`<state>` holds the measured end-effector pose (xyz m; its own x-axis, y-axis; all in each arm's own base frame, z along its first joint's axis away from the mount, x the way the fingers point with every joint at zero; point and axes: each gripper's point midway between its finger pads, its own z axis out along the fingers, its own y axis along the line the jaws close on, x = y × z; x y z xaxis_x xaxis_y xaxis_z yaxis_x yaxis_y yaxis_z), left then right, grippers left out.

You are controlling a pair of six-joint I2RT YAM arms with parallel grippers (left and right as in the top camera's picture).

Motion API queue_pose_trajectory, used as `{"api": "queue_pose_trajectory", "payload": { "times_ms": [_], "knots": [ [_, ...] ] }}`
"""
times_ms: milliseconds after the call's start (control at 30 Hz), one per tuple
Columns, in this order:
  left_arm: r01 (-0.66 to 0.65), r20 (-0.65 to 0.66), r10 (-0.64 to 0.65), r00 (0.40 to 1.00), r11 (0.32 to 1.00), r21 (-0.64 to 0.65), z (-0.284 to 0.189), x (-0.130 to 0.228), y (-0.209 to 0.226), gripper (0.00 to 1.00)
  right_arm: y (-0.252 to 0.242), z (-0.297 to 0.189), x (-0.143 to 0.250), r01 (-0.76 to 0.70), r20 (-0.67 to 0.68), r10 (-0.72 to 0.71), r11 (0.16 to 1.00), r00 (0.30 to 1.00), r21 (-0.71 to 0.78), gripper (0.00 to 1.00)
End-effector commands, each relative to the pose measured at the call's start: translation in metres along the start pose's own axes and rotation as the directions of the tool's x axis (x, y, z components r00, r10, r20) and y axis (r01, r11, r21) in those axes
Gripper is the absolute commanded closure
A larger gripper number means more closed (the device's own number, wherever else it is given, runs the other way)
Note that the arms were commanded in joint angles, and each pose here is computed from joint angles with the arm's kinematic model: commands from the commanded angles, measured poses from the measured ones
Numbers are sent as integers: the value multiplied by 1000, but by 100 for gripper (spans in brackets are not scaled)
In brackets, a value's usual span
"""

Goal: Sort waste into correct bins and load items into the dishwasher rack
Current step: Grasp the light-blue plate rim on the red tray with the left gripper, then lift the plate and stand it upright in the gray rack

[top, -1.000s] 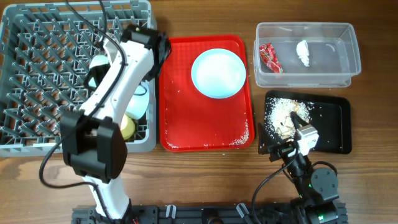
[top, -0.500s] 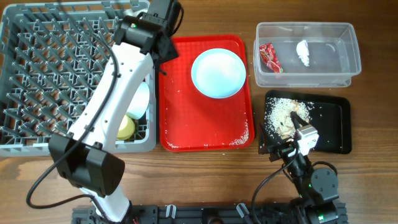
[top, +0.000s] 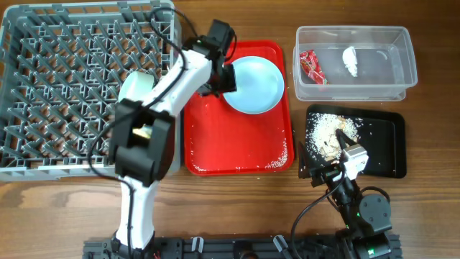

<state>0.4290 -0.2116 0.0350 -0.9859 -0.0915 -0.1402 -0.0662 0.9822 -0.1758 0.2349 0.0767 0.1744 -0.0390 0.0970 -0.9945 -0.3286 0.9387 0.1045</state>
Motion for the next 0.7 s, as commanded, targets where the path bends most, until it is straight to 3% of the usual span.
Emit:
{"api": "queue_pose_trajectory", "payload": {
  "times_ms": [0, 33, 133, 200, 500, 667],
  "knots": [
    [-5, -87, 7, 996, 1000, 30, 26, 15, -3, 63, 1, -1, -2, -6, 10, 6, 1000, 1000, -5, 0],
    [2, -91, 1, 996, 1000, 31, 27, 16, -2, 70, 1, -1, -2, -7, 10, 7, 1000, 1000, -5, 0],
    [12, -80, -9, 997, 999, 35, 23, 14, -4, 78, 1, -1, -2, -7, 10, 7, 1000, 1000, -5, 0],
    [15, -73, -13, 997, 999, 34, 16, 12, -3, 96, 1, -1, -2, -6, 10, 6, 1000, 1000, -5, 0],
    [68, 54, -63, 997, 992, -106, -50, -7, 43, 96, 1, -1, -2, -7, 10, 7, 1000, 1000, -5, 0],
    [117, 232, -71, 970, 975, -188, -134, -17, 73, 96, 1, -1, -2, -7, 10, 7, 1000, 1000, -5, 0]
  ]
}}
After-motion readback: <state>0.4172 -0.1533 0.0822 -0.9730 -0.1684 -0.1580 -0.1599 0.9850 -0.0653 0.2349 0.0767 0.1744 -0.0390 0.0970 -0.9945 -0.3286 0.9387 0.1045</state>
